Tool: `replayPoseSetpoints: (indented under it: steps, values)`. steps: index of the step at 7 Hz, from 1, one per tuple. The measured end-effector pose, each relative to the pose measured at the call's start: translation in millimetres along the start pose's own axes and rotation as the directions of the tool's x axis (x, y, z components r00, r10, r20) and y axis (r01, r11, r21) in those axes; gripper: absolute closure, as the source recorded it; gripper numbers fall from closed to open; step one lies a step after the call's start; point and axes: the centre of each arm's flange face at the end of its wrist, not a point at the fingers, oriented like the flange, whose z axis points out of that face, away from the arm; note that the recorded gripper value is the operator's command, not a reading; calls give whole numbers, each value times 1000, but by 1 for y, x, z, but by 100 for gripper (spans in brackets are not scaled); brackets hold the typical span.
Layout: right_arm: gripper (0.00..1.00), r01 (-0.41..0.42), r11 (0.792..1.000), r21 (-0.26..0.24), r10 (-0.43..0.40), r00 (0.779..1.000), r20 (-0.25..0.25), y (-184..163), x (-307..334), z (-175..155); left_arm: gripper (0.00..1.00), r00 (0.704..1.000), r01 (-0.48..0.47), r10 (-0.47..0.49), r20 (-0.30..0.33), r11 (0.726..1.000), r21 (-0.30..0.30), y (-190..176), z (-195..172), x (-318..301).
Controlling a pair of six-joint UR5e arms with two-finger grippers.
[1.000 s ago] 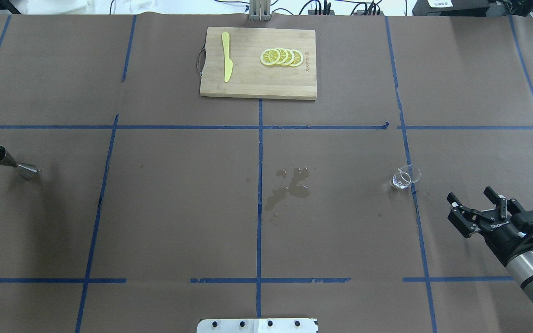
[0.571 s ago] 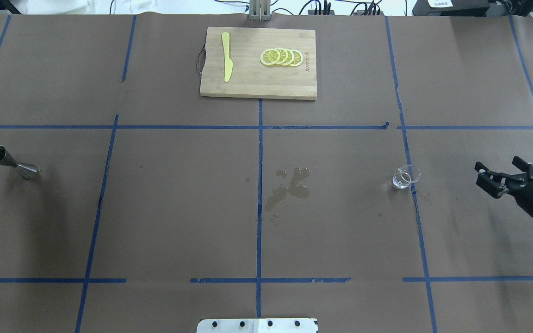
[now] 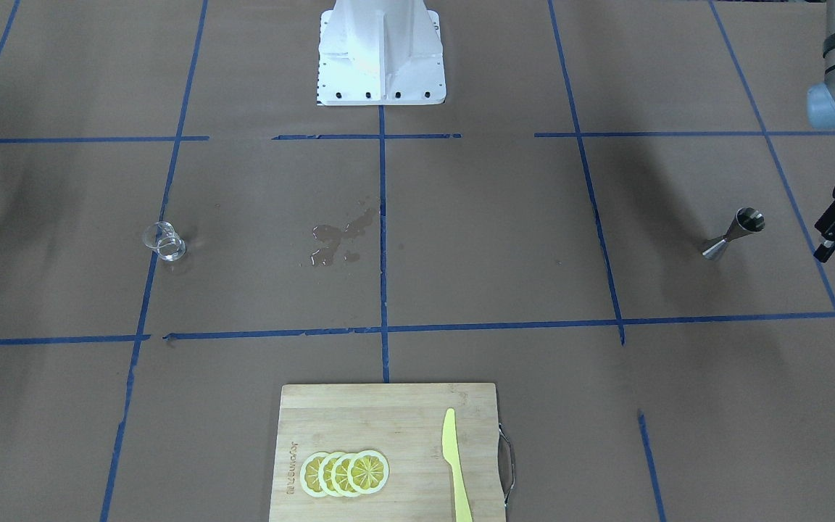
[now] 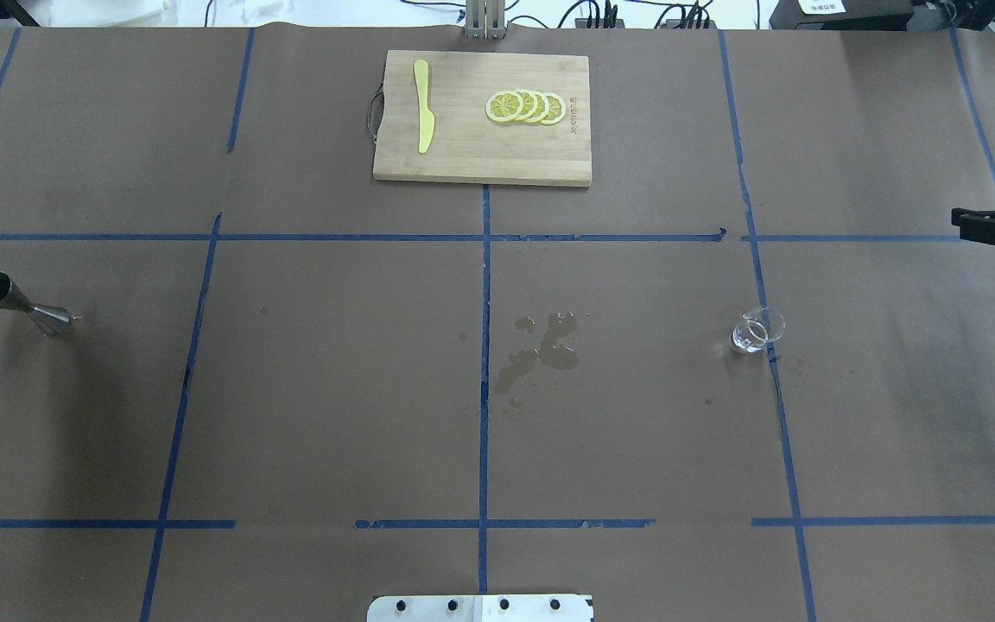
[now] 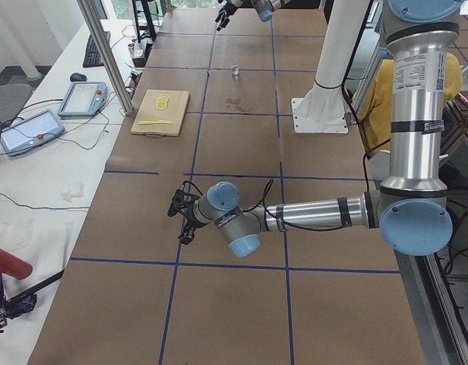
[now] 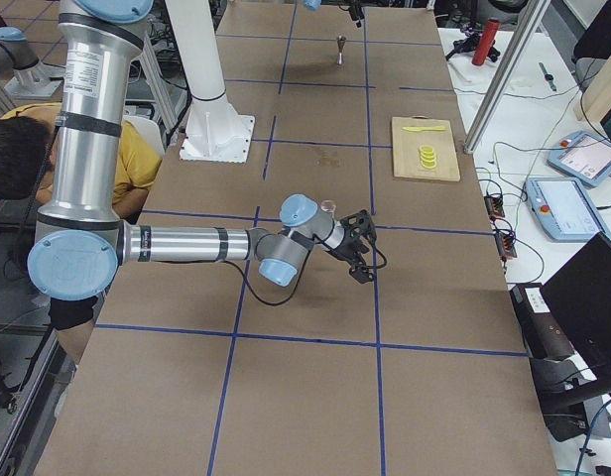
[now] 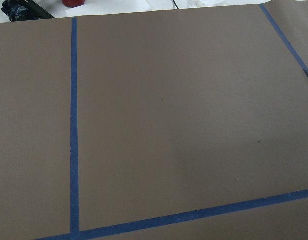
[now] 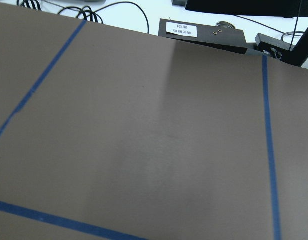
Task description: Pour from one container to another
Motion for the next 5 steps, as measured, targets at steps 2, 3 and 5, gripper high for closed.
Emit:
replayPoseSetpoints:
  steps: [2, 3, 5]
  values:
    - [0, 169, 965, -200, -176, 984, -19, -45, 59, -4, 0, 997, -64, 67, 29, 992, -108, -34, -13, -27]
    - [0, 177, 942, -285, -182, 983, 9, -62, 80, -10, 0, 995, -87, 95, 39, 979, -182, -54, -22, -43]
    - [0, 118, 911, -396, -90, 992, 88, -74, 109, -24, 0, 996, -28, 55, 73, 943, -332, -82, -50, -45]
